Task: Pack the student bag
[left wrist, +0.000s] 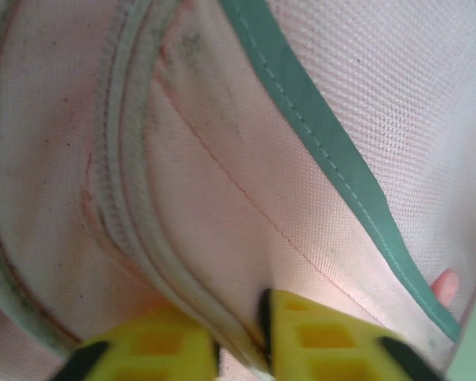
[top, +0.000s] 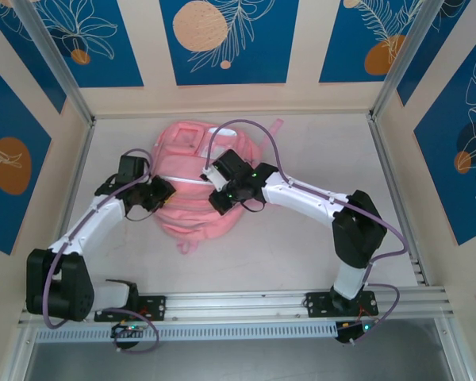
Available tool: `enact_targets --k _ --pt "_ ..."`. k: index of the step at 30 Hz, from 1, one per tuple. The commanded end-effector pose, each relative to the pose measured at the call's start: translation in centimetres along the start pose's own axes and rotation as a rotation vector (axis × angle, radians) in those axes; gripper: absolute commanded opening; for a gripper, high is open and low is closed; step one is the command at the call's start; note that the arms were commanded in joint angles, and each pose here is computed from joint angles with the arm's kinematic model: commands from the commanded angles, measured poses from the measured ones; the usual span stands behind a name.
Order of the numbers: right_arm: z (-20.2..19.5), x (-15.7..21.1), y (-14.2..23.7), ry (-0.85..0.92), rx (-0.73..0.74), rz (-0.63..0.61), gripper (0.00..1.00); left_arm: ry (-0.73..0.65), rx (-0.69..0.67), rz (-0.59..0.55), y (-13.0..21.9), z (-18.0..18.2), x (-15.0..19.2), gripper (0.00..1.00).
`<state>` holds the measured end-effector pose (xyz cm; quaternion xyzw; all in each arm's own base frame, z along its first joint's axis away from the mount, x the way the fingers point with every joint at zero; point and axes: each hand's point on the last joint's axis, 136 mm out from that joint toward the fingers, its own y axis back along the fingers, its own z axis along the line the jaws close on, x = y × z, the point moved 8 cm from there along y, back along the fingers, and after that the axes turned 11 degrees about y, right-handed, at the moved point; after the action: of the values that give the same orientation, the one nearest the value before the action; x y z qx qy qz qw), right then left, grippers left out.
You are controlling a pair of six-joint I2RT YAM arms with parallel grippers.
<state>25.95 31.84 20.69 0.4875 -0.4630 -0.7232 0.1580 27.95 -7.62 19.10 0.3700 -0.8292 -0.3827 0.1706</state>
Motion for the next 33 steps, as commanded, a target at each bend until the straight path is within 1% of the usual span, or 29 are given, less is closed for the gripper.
enact_targets --k 1,2,5,10,13,17,18,22,23,24,25,26,27,28,29,30,33 --pt "-1.7 0.9 2.2 0.005 0.063 -0.007 0.0 -0.034 -0.035 -0.045 -0.5 -0.2 -0.9 0.04" --pt "-2.4 1.3 2.5 -0.01 0.083 -0.006 0.0 -0.043 -0.049 -0.043 -0.6 0.0 -0.9 0.0" --pt "-4.2 2.1 3.0 -0.057 0.128 0.002 0.0 -0.068 -0.074 -0.043 -0.7 0.2 -1.0 0.0" --pt "-7.9 2.2 3.5 -0.153 0.222 0.003 0.0 -0.141 -0.069 0.01 -1.0 -0.1 -0.8 0.0" --pt "-9.9 1.8 3.8 -0.235 0.272 0.005 0.0 -0.202 -0.044 0.051 -1.4 -1.0 -0.3 0.0" --pt "-12.7 2.1 4.6 -0.405 0.357 0.016 0.0 -0.297 -0.019 0.11 -2.9 -2.7 0.8 0.0" --pt "-13.3 2.4 4.9 -0.446 0.369 0.015 0.0 -0.313 -0.016 0.126 -3.4 -3.2 1.1 0.0" --pt "-14.3 2.9 5.9 -0.514 0.375 0.001 0.0 -0.375 -0.006 0.158 -4.9 -5.1 1.6 0.0" --pt "-14.3 3.0 6.4 -0.527 0.363 -0.005 0.04 -0.384 -0.003 0.161 -5.1 -5.5 1.6 0.0" --pt "-14.3 3.1 6.8 -0.54 0.352 -0.011 0.12 -0.386 0.0 0.157 -5.0 -6.0 1.4 0.0" --pt "-14.3 3.3 7.4 -0.548 0.343 -0.021 0.21 -0.39 0.004 0.147 -4.8 -6.3 1.3 0.06" --pt "-14.3 3.4 8.0 -0.556 0.344 -0.036 0.32 -0.396 0.003 0.131 -4.4 -6.7 1.2 0.16" --pt "-14.1 3.6 8.9 -0.556 0.354 -0.058 0.42 -0.405 -0.006 0.107 -3.8 -7.0 1.0 0.29" --pt "-14.0 3.7 9.7 -0.549 0.368 -0.083 0.52 -0.413 -0.014 0.082 -3.1 -7.3 0.9 0.39" --pt "-13.8 3.9 10.9 -0.542 0.39 -0.117 0.63 -0.425 -0.025 0.048 -2.3 -7.6 0.6 0.49" --pt "-13.7 4.0 12.0 -0.534 0.415 -0.154 0.72 -0.433 -0.042 0.012 -1.4 -7.6 0.4 0.57" --pt "-13.8 5.0 15.3 -0.514 0.516 -0.247 0.89 -0.439 -0.11 -0.137 1.6 -7.4 -0.8 0.77"
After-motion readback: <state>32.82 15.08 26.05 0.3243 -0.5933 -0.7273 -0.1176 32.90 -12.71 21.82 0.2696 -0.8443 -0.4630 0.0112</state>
